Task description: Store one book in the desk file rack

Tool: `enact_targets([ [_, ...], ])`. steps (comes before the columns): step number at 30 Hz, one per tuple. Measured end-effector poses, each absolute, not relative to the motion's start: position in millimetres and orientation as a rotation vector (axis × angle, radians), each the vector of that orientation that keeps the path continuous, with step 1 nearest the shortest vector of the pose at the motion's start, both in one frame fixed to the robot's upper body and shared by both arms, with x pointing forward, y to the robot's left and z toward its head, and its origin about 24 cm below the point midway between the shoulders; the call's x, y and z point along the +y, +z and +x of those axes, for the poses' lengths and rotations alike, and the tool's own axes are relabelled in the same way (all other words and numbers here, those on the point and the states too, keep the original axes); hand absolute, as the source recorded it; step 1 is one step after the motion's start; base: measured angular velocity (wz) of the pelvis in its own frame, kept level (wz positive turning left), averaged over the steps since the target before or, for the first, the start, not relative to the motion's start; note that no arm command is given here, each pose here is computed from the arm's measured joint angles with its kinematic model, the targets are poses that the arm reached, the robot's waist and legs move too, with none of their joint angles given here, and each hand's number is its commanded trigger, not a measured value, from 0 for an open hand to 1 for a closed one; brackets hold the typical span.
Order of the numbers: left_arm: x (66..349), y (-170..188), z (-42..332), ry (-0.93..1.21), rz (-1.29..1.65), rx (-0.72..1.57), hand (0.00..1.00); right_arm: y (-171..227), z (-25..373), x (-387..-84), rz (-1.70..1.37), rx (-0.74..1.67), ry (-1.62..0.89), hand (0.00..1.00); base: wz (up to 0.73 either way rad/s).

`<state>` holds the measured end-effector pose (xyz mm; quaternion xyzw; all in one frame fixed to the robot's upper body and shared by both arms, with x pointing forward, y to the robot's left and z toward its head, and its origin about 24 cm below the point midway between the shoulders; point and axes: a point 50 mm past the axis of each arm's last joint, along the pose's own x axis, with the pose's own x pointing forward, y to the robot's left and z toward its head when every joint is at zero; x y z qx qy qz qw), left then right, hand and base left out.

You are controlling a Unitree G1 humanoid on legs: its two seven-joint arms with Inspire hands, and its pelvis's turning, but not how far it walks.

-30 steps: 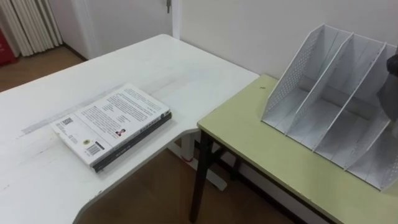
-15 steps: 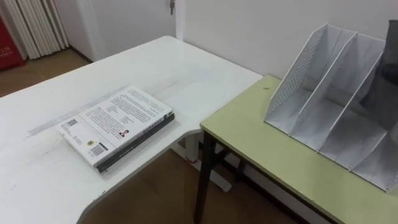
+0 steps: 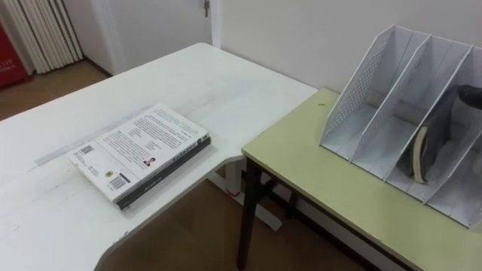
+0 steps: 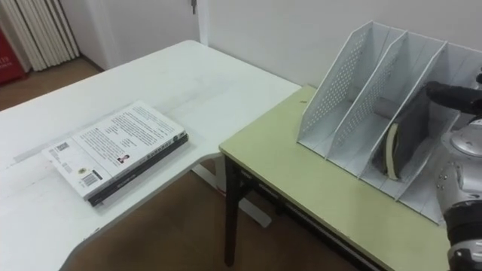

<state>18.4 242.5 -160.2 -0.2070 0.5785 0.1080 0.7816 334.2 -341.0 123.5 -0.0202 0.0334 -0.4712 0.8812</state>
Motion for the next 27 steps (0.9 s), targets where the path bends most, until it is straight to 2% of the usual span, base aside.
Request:
enact_targets([
  [22,247,-159,20,0.237,-0.434,1.24,0.0,125,334,-341,-0.044,0.06,-1.01,0.0,0.0],
  [27,250,-158,22,0.237,-0.419,1.224,0.0,154,340,-327,-0.037,-0.076,-0.954,0.0,-0.07],
])
